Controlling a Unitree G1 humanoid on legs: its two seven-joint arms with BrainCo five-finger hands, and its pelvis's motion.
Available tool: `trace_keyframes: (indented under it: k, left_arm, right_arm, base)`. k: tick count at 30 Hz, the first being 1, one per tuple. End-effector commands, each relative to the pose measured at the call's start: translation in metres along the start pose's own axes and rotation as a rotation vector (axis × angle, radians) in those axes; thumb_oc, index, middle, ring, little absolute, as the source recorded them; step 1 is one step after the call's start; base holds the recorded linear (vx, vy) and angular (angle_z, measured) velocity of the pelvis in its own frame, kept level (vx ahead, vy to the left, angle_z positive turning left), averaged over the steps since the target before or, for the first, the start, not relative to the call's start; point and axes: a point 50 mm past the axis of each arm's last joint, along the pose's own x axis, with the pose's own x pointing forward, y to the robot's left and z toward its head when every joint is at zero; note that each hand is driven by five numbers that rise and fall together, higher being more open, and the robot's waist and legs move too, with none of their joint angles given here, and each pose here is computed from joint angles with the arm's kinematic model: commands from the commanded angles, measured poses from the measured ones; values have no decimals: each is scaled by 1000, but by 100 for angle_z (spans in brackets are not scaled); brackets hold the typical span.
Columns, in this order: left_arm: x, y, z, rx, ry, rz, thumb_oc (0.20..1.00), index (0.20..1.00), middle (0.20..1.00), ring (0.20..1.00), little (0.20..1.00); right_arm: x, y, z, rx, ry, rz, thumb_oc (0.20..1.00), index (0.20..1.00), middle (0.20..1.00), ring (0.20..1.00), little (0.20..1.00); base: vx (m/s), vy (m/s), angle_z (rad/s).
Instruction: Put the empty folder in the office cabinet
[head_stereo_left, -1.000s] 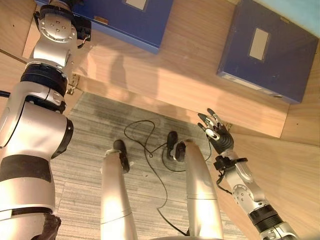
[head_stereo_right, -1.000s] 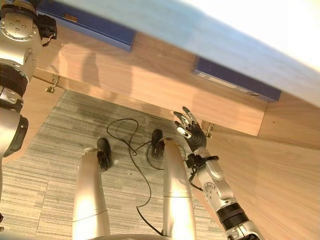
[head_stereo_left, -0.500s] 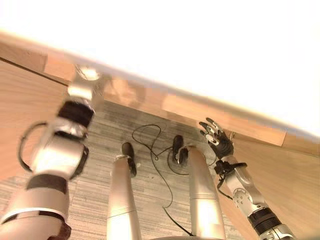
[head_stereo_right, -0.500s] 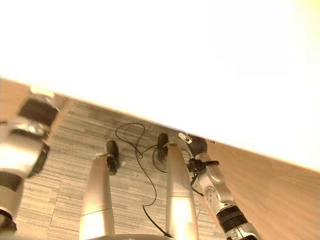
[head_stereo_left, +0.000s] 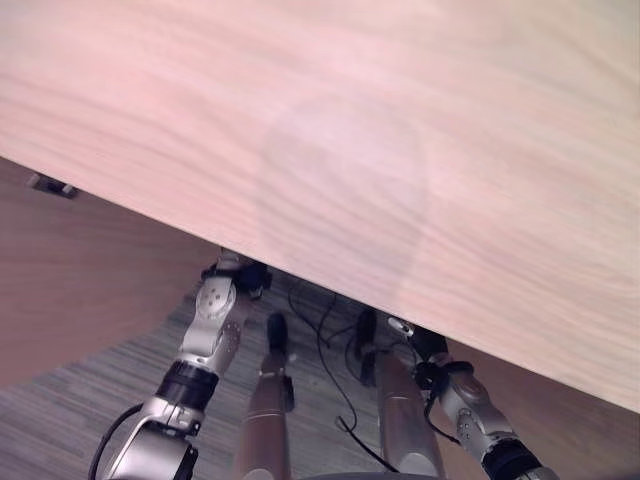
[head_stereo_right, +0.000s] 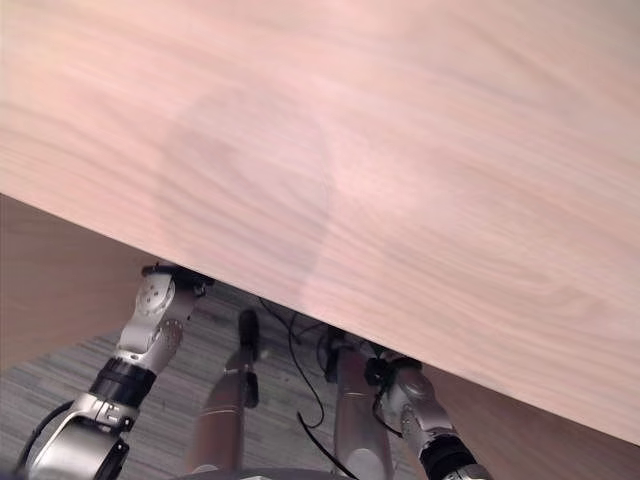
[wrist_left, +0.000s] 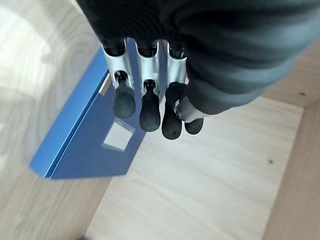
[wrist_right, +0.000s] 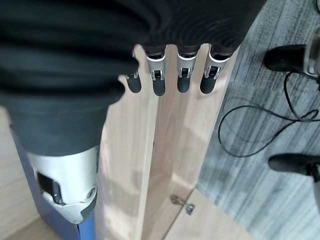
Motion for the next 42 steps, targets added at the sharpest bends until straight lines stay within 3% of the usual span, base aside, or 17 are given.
trace_keyframes:
  k: [1, 2, 3, 4, 5, 17, 19, 29, 37, 42]
  left_arm:
    - [-5, -7, 12, 10, -40, -131, 200, 200, 200, 200, 200]
    - [-5, -7, 12, 11, -40, -131, 200, 200, 200, 200, 200]
    - [-13, -4, 5, 8, 1, -126, 479, 479, 479, 479, 479]
    - [-21, 0, -3, 11, 46, -117, 583, 583, 583, 583, 583]
    - [-28, 4, -10, 13, 84, -109, 1000, 1000, 1000, 1000, 1000]
    - [-120, 59, -85, 223, 564, 81, 1000, 1000, 1000, 1000, 1000]
    - [-155, 71, -112, 214, 728, 199, 1000, 1000, 1000, 1000, 1000]
    - [-222, 81, -149, 134, 978, 494, 1000, 1000, 1000, 1000, 1000]
    - [-235, 76, -157, 93, 1031, 549, 1000, 1000, 1000, 1000, 1000]
    - [-268, 77, -161, 103, 1144, 592, 1000, 1000, 1000, 1000, 1000]
  right_arm:
    - [-12, -11, -12, -14, 35, -40, 1000, 1000, 1000, 1000, 1000]
    - [-12, -11, -12, -14, 34, -39, 1000, 1000, 1000, 1000, 1000]
    - [-15, -15, -17, -5, 57, -64, 1000, 1000, 1000, 1000, 1000]
    - [-18, -18, -23, -2, 77, -83, 1000, 1000, 1000, 1000, 1000]
    - [-20, -20, -26, 4, 93, -97, 1000, 1000, 1000, 1000, 1000]
    - [-29, -35, -39, 32, 144, -201, 1000, 1000, 1000, 1000, 1000]
    - [-27, -29, -38, 66, 122, -196, 1000, 1000, 1000, 1000, 1000]
    - [-25, -28, -37, 74, 112, -208, 1000, 1000, 1000, 1000, 1000]
    - [-25, -41, -38, 65, 140, -253, 1000, 1000, 1000, 1000, 1000]
    - [-31, -46, -49, 71, 195, -274, 1000, 1000, 1000, 1000, 1000]
  base:
    - [136, 109, 9]
    - [138, 120, 6]
    - [122, 88, 1]
    - [162, 121, 1]
    - [174, 128, 5]
    - [14, 85, -5]
    - [-96, -79, -7]
    - [-94, -150, 9]
    - [-212, -2, 7]
    - [-150, 151, -28]
